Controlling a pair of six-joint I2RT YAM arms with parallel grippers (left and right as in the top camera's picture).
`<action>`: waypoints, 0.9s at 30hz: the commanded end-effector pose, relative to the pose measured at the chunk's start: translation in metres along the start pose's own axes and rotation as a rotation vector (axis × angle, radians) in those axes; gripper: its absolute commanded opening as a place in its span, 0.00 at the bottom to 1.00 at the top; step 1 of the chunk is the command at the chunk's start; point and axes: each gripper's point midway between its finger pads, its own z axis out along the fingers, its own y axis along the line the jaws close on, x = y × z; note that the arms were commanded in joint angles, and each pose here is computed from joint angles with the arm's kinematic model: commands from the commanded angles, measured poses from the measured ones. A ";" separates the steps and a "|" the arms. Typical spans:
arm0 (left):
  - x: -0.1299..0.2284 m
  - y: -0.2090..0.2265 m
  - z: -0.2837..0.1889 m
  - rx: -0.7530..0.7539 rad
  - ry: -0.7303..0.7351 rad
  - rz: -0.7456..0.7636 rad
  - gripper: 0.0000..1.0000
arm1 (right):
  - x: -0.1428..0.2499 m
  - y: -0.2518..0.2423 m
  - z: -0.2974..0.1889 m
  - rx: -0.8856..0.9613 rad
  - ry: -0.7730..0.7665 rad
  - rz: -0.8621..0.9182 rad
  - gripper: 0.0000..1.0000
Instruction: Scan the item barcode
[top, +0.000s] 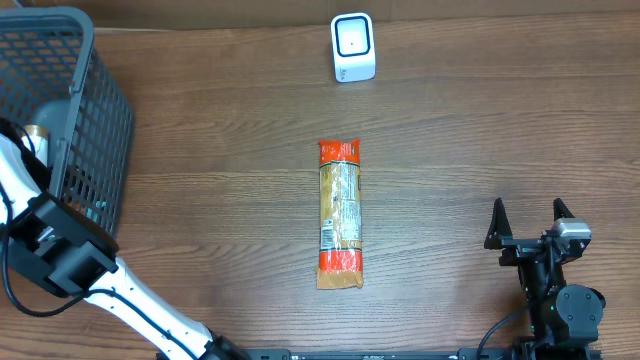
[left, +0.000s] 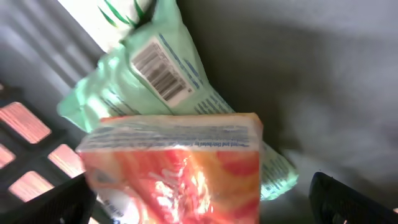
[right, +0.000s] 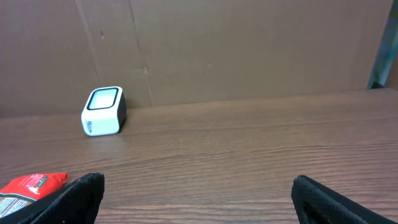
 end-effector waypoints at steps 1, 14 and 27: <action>-0.009 0.001 -0.018 0.015 -0.058 -0.063 1.00 | 0.001 -0.003 0.000 0.013 -0.005 -0.005 1.00; -0.020 0.017 -0.003 -0.012 -0.084 -0.180 1.00 | 0.001 -0.003 0.000 0.013 -0.006 -0.005 1.00; -0.006 0.007 0.050 -0.007 -0.025 -0.181 1.00 | 0.001 -0.003 0.000 0.013 -0.005 -0.005 1.00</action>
